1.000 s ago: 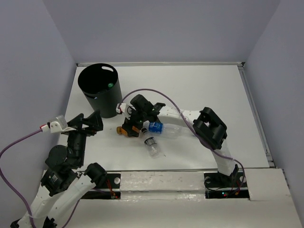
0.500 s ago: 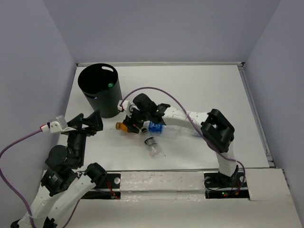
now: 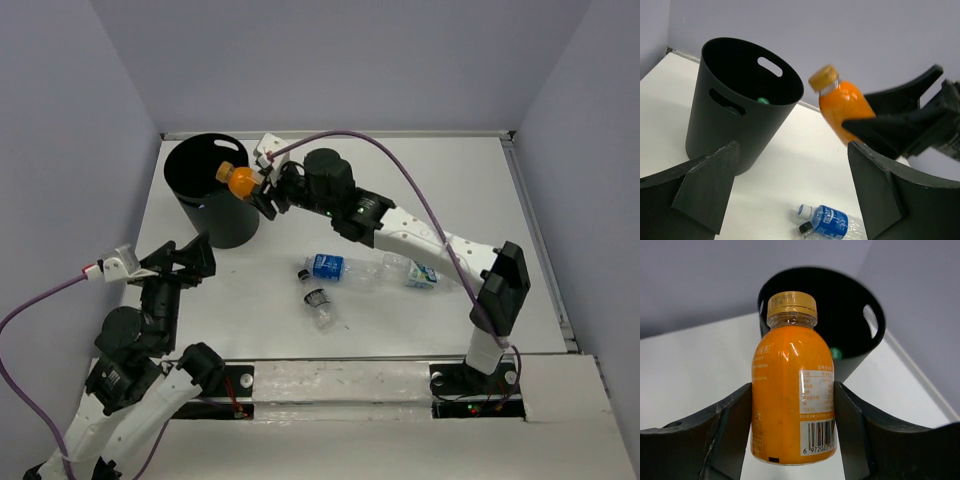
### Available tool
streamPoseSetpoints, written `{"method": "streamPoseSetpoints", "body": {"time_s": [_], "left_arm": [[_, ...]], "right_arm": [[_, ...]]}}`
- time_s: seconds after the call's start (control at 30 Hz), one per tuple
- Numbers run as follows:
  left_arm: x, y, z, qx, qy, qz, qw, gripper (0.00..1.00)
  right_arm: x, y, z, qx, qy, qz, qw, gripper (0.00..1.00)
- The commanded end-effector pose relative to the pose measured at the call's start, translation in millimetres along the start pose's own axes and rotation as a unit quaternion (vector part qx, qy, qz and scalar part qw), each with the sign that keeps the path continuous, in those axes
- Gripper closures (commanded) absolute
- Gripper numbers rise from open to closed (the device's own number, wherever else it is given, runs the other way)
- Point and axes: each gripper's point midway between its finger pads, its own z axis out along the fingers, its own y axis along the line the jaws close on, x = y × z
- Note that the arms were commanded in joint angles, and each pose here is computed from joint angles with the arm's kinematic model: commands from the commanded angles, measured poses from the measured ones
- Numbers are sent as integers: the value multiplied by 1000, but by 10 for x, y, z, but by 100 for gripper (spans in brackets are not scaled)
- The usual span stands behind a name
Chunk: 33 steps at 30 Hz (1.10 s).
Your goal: Put the plastic bottles in the bin
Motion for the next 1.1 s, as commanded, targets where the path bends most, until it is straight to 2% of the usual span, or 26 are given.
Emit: {"method": "streamPoseSetpoints", "body": {"time_s": [0.0, 0.03, 0.07, 0.1, 0.13, 0.23, 0.27, 0.3, 0.33, 0.37, 0.47, 0.5, 0.53, 0.6, 0.67, 0.7, 0.73, 0.77, 0.83, 0.93, 0.97, 1.0, 1.03, 1.07], "left_arm": [[-110, -6, -67, 1, -5, -37, 999, 1], [-81, -17, -74, 2, 3, -44, 999, 1], [-12, -64, -97, 14, 22, -57, 998, 1], [28, -92, -107, 19, 32, -66, 997, 1], [84, -114, -121, 25, 45, -72, 996, 1], [319, -221, -182, 44, 100, -106, 988, 1], [397, -287, -211, 59, 120, -114, 984, 1], [482, -309, -231, 59, 140, -125, 980, 1], [535, -325, -247, 61, 152, -129, 978, 1], [603, -369, -271, 70, 169, -133, 974, 1], [808, -405, -322, 72, 213, -140, 964, 1], [877, -411, -322, 70, 225, -138, 962, 1], [967, -404, -322, 67, 236, -138, 960, 1], [1106, -459, -309, 75, 257, -135, 954, 1], [1315, -521, -321, 86, 290, -130, 944, 1], [1417, -592, -279, 92, 305, -129, 939, 1], [1513, -629, -275, 99, 319, -128, 934, 1], [1702, -651, -317, 108, 348, -124, 923, 1], [1940, -710, -269, 110, 375, -122, 912, 1], [2322, -676, -311, 104, 422, -117, 893, 1], [2416, -639, -329, 98, 430, -113, 891, 1], [2476, -626, -318, 93, 434, -110, 890, 1], [2506, -609, -312, 88, 435, -107, 890, 1], [2530, -599, -303, 84, 435, -102, 891, 1]], "right_arm": [[-628, -251, 317, 58, -104, 0, 993, 63], [-928, -351, 341, 74, -137, -1, 988, 63], [-727, -374, 589, 79, -123, 0, 989, 64], [-983, -465, 612, 94, -153, -2, 984, 64], [-735, -449, 776, 93, -133, 0, 987, 64], [-728, -618, 1060, 103, -160, 13, 982, 64], [-958, -638, 1046, 102, -191, 14, 976, 63], [-754, -666, 1210, 97, -185, 23, 978, 62], [-748, -712, 1245, 95, -191, 25, 977, 58], [-870, -709, 1237, 90, -208, 26, 974, 41], [-820, -677, 1268, 82, -205, 29, 975, 8], [-700, -649, 1287, 79, -191, 35, 978, 6], [-945, -715, 1112, 82, -217, 32, 972, 5], [-822, -653, 1068, 73, -206, 40, 975, 5], [-1107, -719, 783, 81, -228, 39, 969, 7], [-1129, -719, 704, 84, -227, 44, 969, 8], [-855, -691, 714, 88, -198, 52, 975, 8], [-1075, -766, 447, 100, -217, 53, 970, 10], [-975, -761, 251, 114, -206, 69, 969, 11], [-571, -722, -149, 138, -169, 103, 970, 12], [-155, -679, -217, 143, -132, 122, 973, 12], [-244, -647, -436, 145, -144, 135, 969, 12], [-151, -634, -529, 153, -139, 142, 968, 12], [184, -561, -599, 157, -107, 153, 970, 12]]}}
